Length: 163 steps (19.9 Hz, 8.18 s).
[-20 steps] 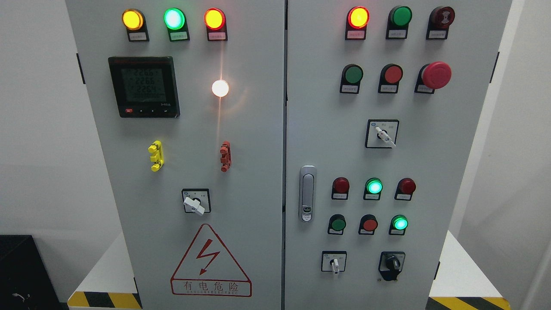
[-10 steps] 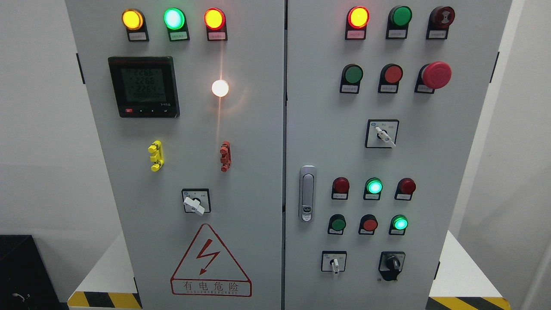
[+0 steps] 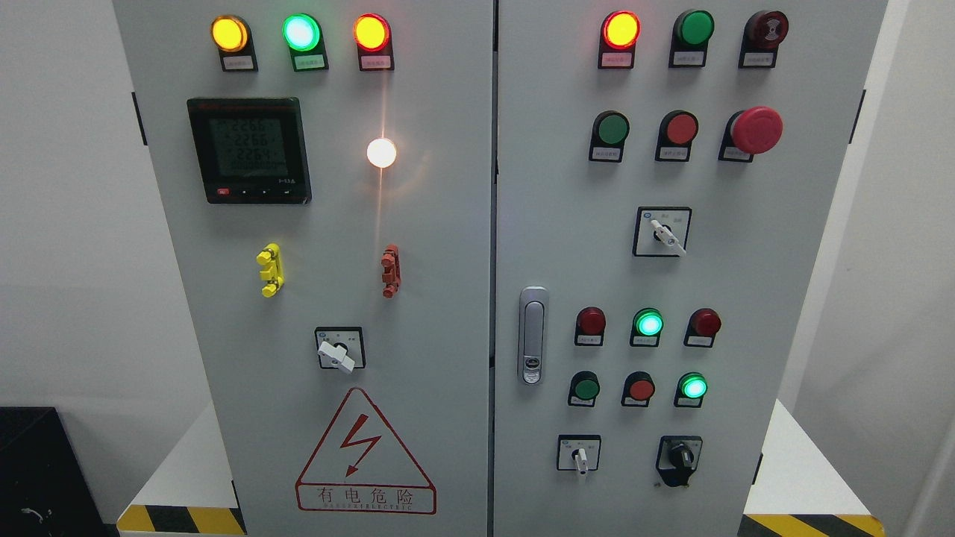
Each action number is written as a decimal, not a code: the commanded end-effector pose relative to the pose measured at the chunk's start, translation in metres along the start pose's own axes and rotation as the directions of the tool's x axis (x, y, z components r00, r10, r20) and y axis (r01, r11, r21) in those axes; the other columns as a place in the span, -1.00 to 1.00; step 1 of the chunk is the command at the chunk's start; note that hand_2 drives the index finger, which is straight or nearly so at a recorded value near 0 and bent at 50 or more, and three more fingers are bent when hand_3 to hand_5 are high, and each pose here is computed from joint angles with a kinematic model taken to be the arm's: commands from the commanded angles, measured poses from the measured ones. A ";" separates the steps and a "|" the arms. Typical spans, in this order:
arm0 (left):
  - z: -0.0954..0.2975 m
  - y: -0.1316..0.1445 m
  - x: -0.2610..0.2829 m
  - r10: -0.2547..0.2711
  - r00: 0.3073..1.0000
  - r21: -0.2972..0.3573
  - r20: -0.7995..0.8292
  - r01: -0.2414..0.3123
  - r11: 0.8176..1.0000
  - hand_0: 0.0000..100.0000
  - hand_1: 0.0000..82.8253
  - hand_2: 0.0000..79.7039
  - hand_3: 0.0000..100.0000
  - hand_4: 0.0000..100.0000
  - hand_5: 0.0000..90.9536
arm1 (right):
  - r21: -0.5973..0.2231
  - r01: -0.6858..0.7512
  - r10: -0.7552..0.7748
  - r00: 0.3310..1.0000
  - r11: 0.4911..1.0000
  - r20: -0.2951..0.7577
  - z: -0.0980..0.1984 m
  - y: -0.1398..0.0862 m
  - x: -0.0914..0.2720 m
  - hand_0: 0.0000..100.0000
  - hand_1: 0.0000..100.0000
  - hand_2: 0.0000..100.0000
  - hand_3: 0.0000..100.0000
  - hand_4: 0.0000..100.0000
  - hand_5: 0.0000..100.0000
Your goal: Flip black knob to close circuit
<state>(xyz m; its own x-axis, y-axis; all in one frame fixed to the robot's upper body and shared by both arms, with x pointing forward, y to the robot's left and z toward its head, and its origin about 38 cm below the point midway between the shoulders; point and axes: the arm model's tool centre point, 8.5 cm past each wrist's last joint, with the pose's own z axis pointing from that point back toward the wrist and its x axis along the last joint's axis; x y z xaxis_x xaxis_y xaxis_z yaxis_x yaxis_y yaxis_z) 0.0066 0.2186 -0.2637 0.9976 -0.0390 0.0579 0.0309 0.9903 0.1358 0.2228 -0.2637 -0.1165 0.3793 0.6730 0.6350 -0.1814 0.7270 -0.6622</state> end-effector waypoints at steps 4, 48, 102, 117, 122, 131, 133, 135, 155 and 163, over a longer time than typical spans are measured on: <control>0.000 -0.002 -0.004 0.003 1.000 -0.004 0.007 -0.003 1.000 -0.76 0.34 -1.00 -1.00 -1.00 -1.00 | -0.198 -0.105 0.134 0.981 0.974 0.141 -0.021 -0.059 0.071 -1.00 -1.00 0.53 1.00 0.76 0.84; 0.000 -0.002 -0.005 0.003 1.000 -0.004 0.005 -0.003 1.000 -0.76 0.34 -1.00 -1.00 -1.00 -1.00 | -0.543 -0.251 0.390 0.908 0.801 0.156 -0.078 -0.190 0.218 -1.00 -1.00 0.73 1.00 0.96 1.00; 0.000 -0.002 -0.005 0.003 1.000 -0.004 0.005 -0.003 1.000 -0.76 0.34 -1.00 -1.00 -1.00 -1.00 | -0.584 -0.237 0.390 0.908 0.777 0.150 -0.083 -0.225 0.243 -1.00 -1.00 0.73 1.00 0.98 1.00; 0.000 -0.002 -0.005 0.003 1.000 -0.004 0.005 -0.003 1.000 -0.76 0.34 -1.00 -1.00 -1.00 -1.00 | -0.587 -0.258 0.400 0.908 0.767 0.124 -0.086 -0.232 0.233 -1.00 -1.00 0.72 1.00 0.98 1.00; 0.000 -0.002 -0.005 0.003 1.000 -0.004 0.005 -0.003 1.000 -0.76 0.34 -1.00 -1.00 -1.00 -1.00 | -0.594 -0.260 0.404 0.906 0.762 0.122 -0.086 -0.236 0.233 -1.00 -1.00 0.72 1.00 0.98 1.00; 0.000 -0.002 -0.005 0.003 1.000 -0.004 0.005 -0.003 1.000 -0.76 0.34 -1.00 -1.00 -1.00 -1.00 | -0.592 -0.262 0.404 0.907 0.762 0.120 -0.087 -0.237 0.233 -1.00 -1.00 0.72 1.00 0.98 1.00; 0.000 -0.002 -0.005 0.003 1.000 -0.004 0.005 -0.003 1.000 -0.76 0.34 -1.00 -1.00 -1.00 -1.00 | -0.593 -0.261 0.404 0.907 0.762 0.119 -0.086 -0.237 0.232 -1.00 -1.00 0.72 1.00 0.98 1.00; 0.000 -0.002 -0.005 0.003 1.000 -0.004 0.005 -0.003 1.000 -0.76 0.34 -1.00 -1.00 -1.00 -1.00 | -0.594 -0.259 0.399 0.910 0.762 0.115 -0.086 -0.239 0.231 -1.00 -1.00 0.72 1.00 0.98 1.00; 0.000 -0.002 -0.005 0.003 1.000 -0.004 0.005 -0.003 1.000 -0.76 0.34 -1.00 -1.00 -1.00 -1.00 | -0.606 -0.245 0.386 0.915 0.757 0.113 -0.087 -0.247 0.230 -1.00 -1.00 0.72 1.00 0.98 1.00; 0.000 -0.002 -0.005 0.003 1.000 -0.004 0.005 -0.003 1.000 -0.76 0.34 -1.00 -1.00 -1.00 -1.00 | -0.605 -0.238 0.384 0.915 0.760 0.123 -0.086 -0.246 0.231 -1.00 -1.00 0.72 1.00 0.98 1.00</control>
<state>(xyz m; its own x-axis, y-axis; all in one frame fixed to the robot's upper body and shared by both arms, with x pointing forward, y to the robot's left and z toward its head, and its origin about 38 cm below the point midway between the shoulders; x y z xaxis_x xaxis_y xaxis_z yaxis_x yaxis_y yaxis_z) 0.0066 0.2186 -0.2637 0.9976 -0.0390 0.0579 0.0308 0.9903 0.1356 0.4337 -0.2965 0.1575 0.1646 0.9137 0.3715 0.3131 0.3088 -0.8981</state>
